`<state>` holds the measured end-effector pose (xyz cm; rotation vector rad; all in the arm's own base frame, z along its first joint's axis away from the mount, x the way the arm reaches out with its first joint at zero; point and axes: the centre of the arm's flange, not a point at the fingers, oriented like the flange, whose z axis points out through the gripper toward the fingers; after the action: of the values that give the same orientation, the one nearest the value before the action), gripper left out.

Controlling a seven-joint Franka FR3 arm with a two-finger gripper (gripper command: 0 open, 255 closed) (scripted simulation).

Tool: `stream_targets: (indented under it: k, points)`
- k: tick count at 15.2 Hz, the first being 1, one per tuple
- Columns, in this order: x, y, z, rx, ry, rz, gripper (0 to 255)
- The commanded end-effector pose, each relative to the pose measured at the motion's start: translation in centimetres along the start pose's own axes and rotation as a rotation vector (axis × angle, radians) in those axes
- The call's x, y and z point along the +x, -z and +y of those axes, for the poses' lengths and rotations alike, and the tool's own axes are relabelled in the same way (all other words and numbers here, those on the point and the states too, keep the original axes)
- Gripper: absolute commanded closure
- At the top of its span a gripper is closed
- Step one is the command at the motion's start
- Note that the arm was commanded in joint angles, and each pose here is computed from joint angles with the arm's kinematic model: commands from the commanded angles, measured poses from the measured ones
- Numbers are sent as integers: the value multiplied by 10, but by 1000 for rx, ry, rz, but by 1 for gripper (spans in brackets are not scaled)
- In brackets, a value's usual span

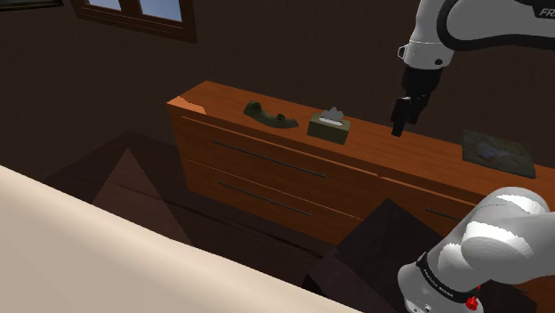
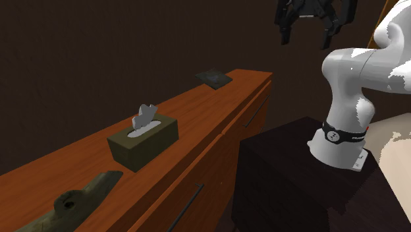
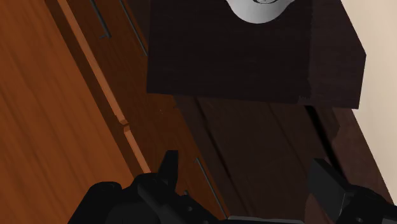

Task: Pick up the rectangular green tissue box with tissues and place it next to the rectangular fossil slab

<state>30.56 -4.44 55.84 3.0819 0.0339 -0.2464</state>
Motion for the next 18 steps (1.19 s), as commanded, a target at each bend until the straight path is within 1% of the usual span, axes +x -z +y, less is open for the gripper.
stream_targets:
  k: [1, 18]
  points:
    - [0, 0, 0, 0, 0, 0, 0]
    - [185, -74, 69, -275, 114, -35, 0]
